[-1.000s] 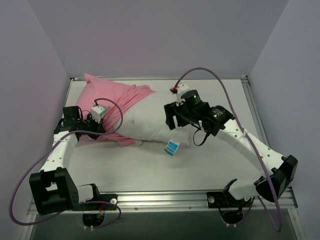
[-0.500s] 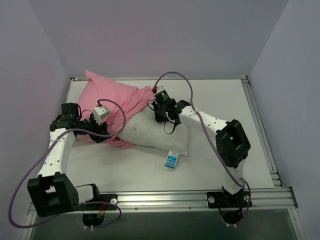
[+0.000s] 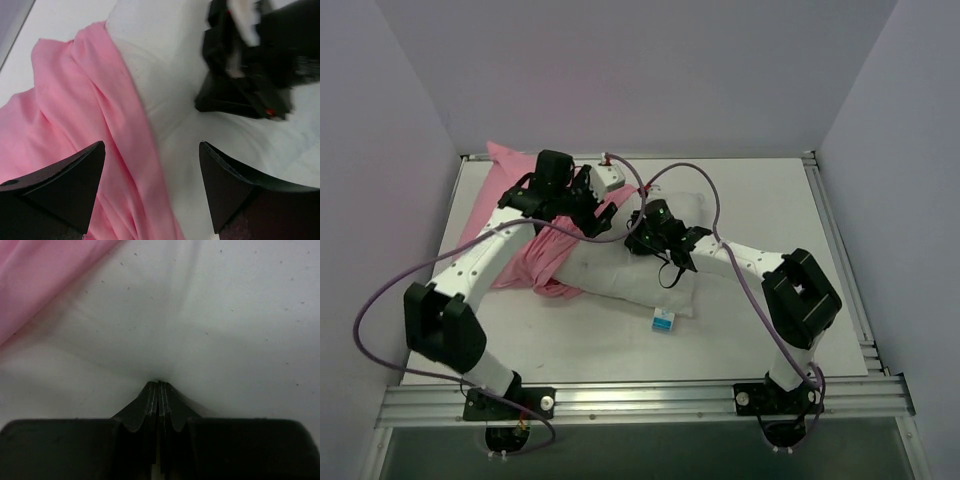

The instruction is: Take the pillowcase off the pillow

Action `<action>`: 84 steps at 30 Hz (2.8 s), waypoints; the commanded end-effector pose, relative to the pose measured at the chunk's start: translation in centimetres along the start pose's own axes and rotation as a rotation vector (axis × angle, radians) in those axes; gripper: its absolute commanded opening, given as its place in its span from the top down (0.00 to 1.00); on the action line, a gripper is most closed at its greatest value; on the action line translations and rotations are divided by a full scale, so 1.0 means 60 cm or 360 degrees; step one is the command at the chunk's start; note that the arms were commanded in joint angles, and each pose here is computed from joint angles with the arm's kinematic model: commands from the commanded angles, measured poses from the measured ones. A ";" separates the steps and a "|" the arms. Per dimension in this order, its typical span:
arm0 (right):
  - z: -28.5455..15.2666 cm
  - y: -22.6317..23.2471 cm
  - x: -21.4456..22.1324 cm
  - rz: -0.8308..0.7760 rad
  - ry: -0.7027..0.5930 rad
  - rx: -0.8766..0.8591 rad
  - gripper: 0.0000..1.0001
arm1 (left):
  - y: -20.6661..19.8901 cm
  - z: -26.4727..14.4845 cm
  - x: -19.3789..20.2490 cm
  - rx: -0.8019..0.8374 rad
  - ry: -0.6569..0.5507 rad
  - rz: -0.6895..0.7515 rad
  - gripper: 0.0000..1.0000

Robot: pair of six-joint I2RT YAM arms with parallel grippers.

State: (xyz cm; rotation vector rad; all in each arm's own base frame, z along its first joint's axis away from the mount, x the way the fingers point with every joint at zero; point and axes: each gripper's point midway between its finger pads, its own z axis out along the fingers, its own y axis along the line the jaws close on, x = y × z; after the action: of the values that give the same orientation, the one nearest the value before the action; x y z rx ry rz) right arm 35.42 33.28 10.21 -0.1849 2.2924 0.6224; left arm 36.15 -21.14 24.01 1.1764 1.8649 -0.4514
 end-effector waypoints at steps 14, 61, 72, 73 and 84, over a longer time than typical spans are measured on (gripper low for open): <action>0.000 -0.094 0.211 0.0175 0.0481 0.0180 1.00 | 0.212 0.065 -0.023 -0.0499 0.0040 -0.0222 0.95; -0.058 -0.164 0.117 0.0043 0.0427 0.0347 1.00 | 0.301 -0.107 0.077 -0.0620 0.0185 -0.0655 0.06; -0.071 -0.214 0.112 0.0098 0.0436 0.0394 1.00 | 0.226 -0.166 0.115 -0.0351 0.0074 -0.0760 0.06; -0.073 -0.218 0.113 0.0113 0.0435 0.0388 1.00 | 0.207 -0.176 0.091 -0.0251 -0.0013 -0.0733 0.06; -0.083 -0.278 0.100 0.0168 0.0423 0.0442 1.00 | 0.105 -0.320 0.266 -0.0194 0.0447 -0.0879 0.06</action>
State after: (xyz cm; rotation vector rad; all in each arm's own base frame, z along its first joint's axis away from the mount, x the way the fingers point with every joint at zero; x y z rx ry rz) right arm 37.03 21.73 8.30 -0.0212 2.3812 0.5926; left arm 35.13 2.66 25.27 0.5563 2.2951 -0.4818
